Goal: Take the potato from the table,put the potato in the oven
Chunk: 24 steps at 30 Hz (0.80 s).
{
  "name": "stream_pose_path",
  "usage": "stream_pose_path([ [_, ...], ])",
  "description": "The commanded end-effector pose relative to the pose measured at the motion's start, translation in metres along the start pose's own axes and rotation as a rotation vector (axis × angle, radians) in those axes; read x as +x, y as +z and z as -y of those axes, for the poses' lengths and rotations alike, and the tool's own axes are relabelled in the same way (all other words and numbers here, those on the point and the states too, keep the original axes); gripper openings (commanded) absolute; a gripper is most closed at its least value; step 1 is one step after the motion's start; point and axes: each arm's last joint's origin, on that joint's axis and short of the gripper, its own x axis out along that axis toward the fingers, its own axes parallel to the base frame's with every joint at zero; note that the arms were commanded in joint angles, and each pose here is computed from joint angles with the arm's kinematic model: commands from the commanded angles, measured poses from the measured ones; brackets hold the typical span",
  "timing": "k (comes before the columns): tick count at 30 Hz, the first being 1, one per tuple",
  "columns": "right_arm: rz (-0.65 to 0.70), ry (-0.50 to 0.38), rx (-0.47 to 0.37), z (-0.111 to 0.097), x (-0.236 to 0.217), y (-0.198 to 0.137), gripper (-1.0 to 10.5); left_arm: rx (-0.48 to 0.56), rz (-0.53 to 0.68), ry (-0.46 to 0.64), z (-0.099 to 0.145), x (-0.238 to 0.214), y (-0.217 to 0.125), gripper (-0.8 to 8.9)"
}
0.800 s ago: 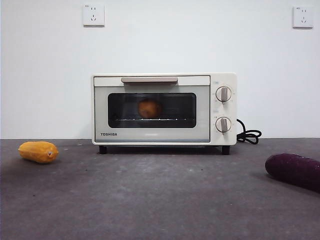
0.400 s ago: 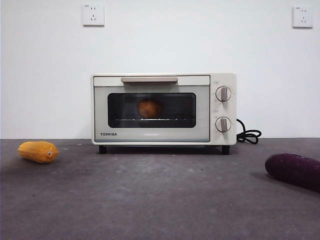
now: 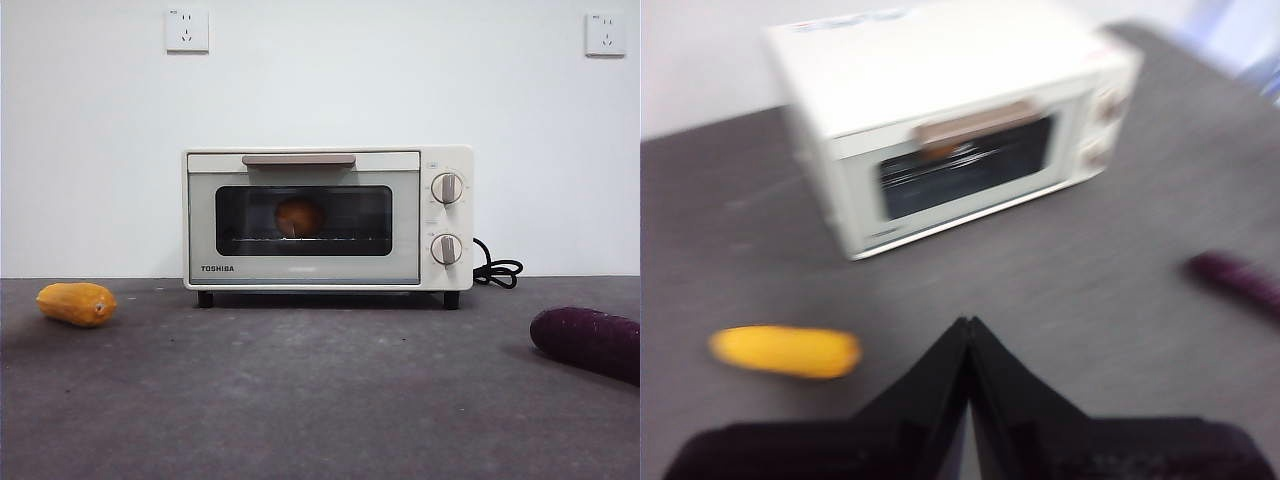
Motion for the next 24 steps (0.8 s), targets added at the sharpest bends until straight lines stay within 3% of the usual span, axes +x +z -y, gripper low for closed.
stream_pose_path([
  [1, -0.026, -0.008, -0.004, -0.001, 0.003, -0.002, 0.0, 0.139, 0.009, 0.062, -0.001, 0.002, -0.016, -0.04],
  [9, -0.032, -0.010, -0.007, -0.002, 0.005, -0.001, 0.0, 0.196, 0.266, 0.141, 0.004, 0.024, -0.097, -0.04],
  [14, -0.034, -0.011, -0.008, -0.002, 0.006, -0.001, 0.0, 0.079, 0.421, 0.159, 0.004, 0.041, -0.149, -0.04],
  [24, -0.034, -0.011, -0.008, -0.002, 0.006, -0.001, 0.0, -0.011, 0.325, 0.391, -0.007, 0.069, -0.222, -0.04],
])
